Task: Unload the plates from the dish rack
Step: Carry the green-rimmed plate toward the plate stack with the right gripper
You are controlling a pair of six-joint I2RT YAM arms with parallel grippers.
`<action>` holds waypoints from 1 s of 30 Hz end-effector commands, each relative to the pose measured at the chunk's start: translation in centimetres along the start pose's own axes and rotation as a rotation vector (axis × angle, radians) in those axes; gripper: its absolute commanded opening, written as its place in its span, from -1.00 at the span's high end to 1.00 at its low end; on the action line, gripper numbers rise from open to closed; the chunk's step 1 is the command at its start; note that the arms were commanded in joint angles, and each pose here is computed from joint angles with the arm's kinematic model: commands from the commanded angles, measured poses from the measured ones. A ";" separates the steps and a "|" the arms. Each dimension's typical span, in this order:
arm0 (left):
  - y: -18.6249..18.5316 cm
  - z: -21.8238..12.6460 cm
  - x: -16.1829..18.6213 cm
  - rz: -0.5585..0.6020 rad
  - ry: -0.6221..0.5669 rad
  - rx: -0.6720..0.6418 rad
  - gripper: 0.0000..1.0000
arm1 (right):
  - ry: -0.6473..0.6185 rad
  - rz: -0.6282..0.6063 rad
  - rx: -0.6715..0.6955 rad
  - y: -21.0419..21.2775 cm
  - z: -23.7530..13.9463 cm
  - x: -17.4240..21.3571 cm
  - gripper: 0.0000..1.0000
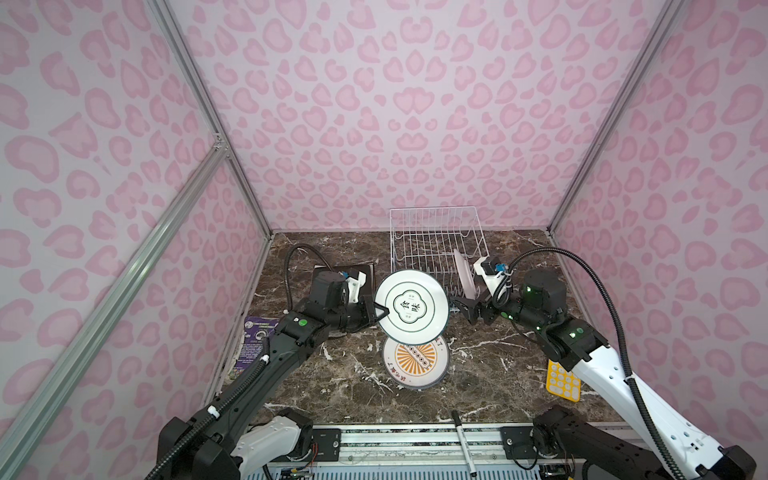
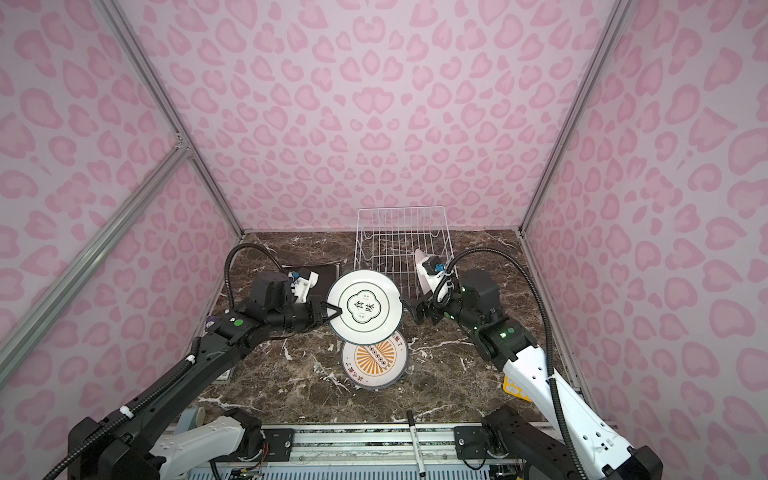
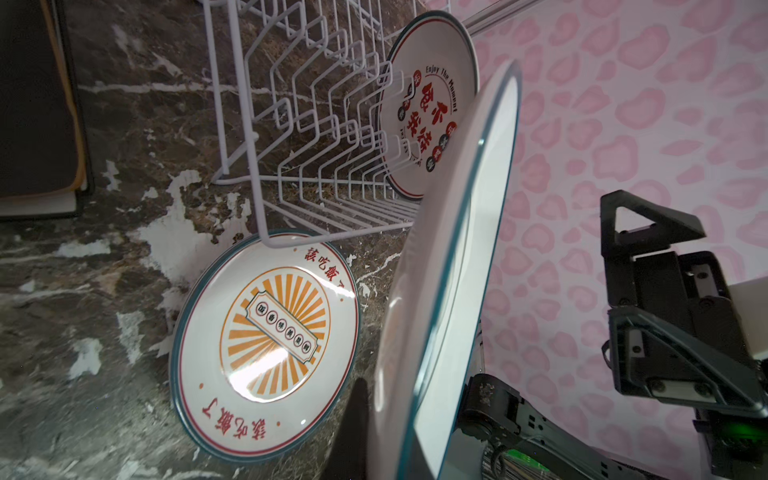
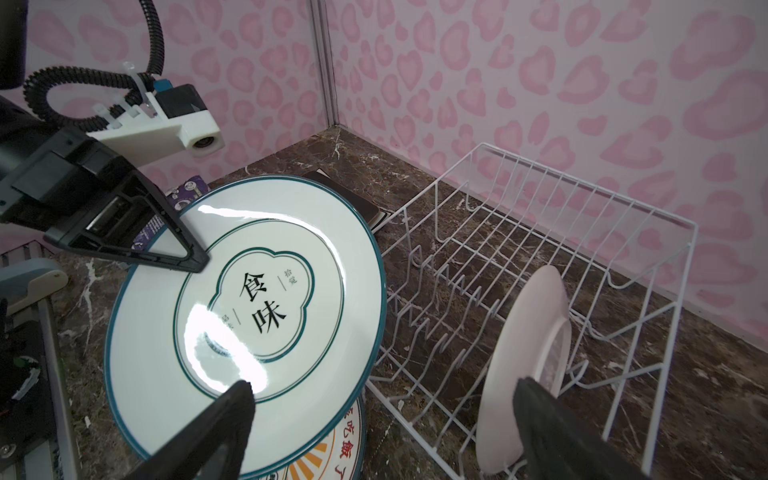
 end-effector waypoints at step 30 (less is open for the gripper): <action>7.9 -0.4 6.8 -0.114 0.081 -0.097 0.93 | 0.140 -0.299 -0.116 4.2 1.3 3.1 -0.96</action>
Point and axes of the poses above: each gripper's point midway between its finger pads, its own z axis out along the fingers, its own y axis along the line the jaws close on, x = y × z, the point moved 4 cm from there along -z, back along the fingers, and after that the axes turned 7 degrees about -z, right-handed, at the moved point
